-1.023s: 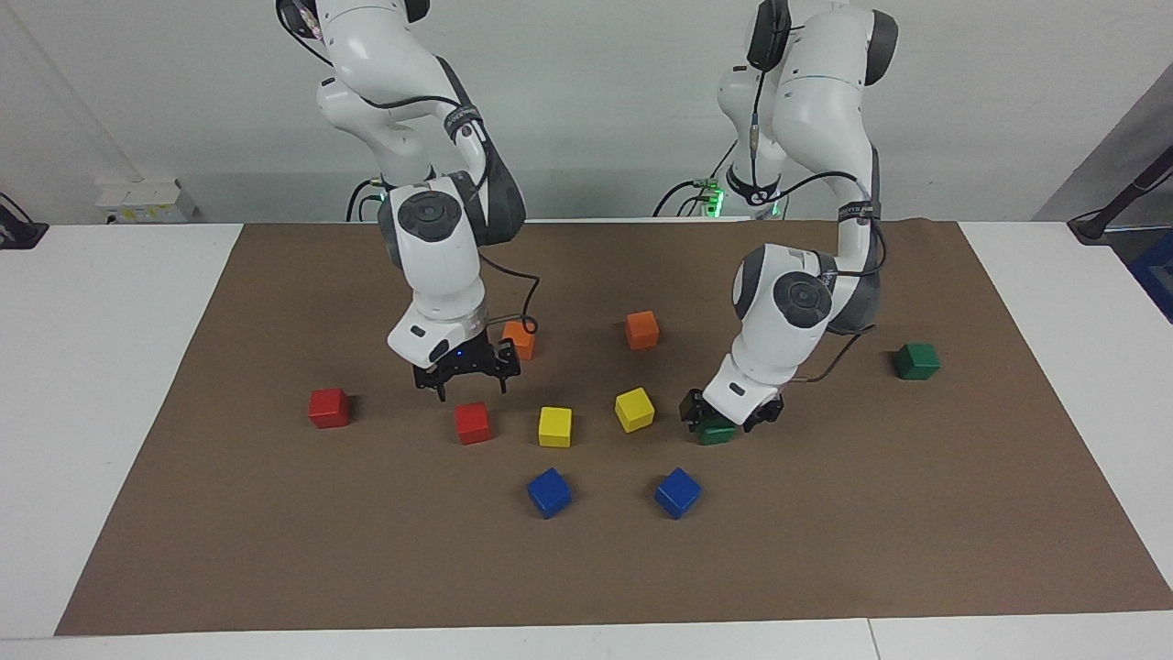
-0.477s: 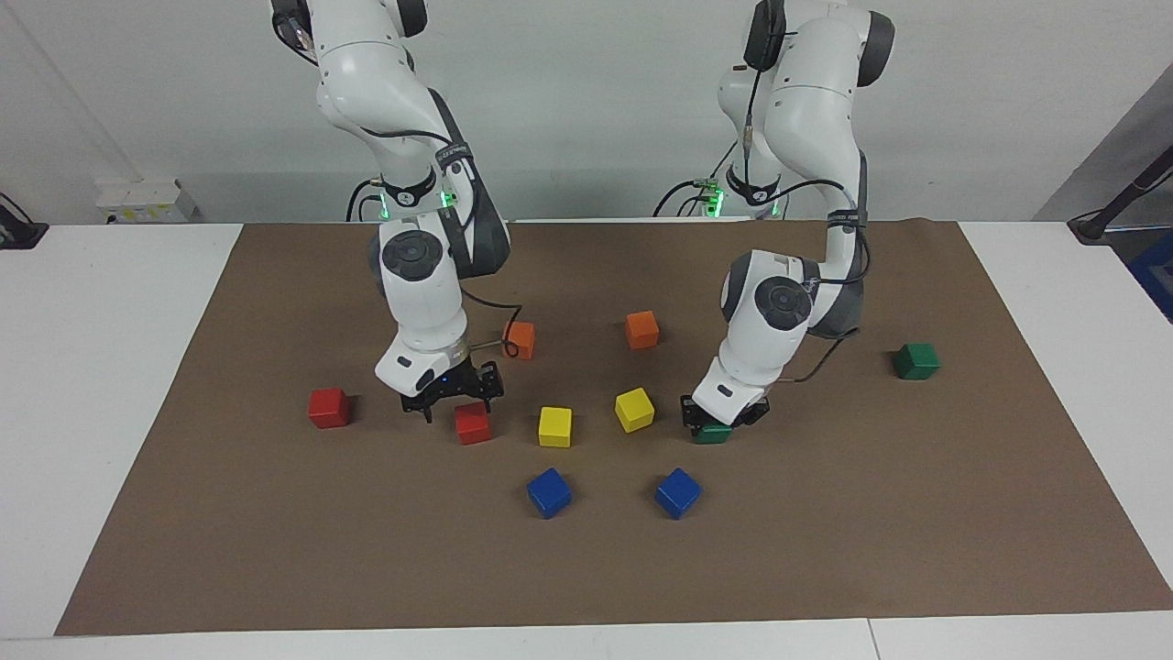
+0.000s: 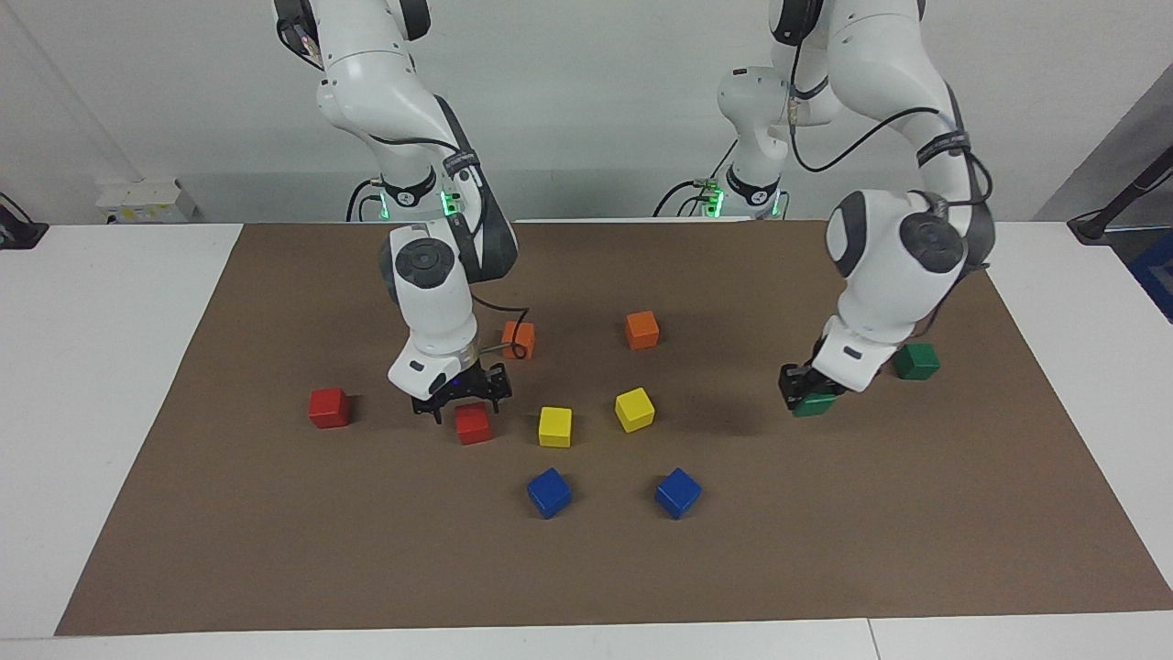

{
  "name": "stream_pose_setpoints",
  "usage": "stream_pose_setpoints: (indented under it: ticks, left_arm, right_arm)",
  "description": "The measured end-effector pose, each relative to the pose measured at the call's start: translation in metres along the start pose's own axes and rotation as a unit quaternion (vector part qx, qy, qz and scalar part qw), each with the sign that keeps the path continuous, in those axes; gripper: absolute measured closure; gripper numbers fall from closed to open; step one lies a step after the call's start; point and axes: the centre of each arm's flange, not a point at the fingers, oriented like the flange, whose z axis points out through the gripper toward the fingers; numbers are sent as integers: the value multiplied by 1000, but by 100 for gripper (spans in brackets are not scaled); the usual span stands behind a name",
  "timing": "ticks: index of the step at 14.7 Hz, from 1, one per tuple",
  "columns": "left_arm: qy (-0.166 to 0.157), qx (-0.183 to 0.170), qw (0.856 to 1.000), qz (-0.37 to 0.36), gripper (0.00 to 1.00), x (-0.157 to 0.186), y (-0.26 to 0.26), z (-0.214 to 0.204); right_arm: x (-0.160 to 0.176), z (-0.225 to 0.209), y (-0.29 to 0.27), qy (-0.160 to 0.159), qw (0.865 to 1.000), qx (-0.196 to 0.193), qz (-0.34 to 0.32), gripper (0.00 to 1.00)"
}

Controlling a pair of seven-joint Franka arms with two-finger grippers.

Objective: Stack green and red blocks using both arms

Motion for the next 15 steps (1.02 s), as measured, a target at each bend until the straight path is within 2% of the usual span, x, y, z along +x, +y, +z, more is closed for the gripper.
stream_pose_setpoints:
  ticks: [2,4,7,9,15]
  left_arm:
    - [-7,1,999,32,45,-14,-74,-12]
    - [-19,-2,998,64,45,-34,-142,-4]
    - [0,2,996,86,45,-58,-224,12]
    - [13,7,996,89,45,-71,-241,27]
    - [21,11,991,135,45,-82,-232,53]
  right_arm:
    - [-1,3,1,-7,1000,4,6,0]
    - [0,3,3,-17,1000,13,18,0]
    - [3,1,5,-27,999,13,21,0]
    - [5,2,5,-34,999,12,21,0]
    - [8,14,5,-43,999,11,21,0]
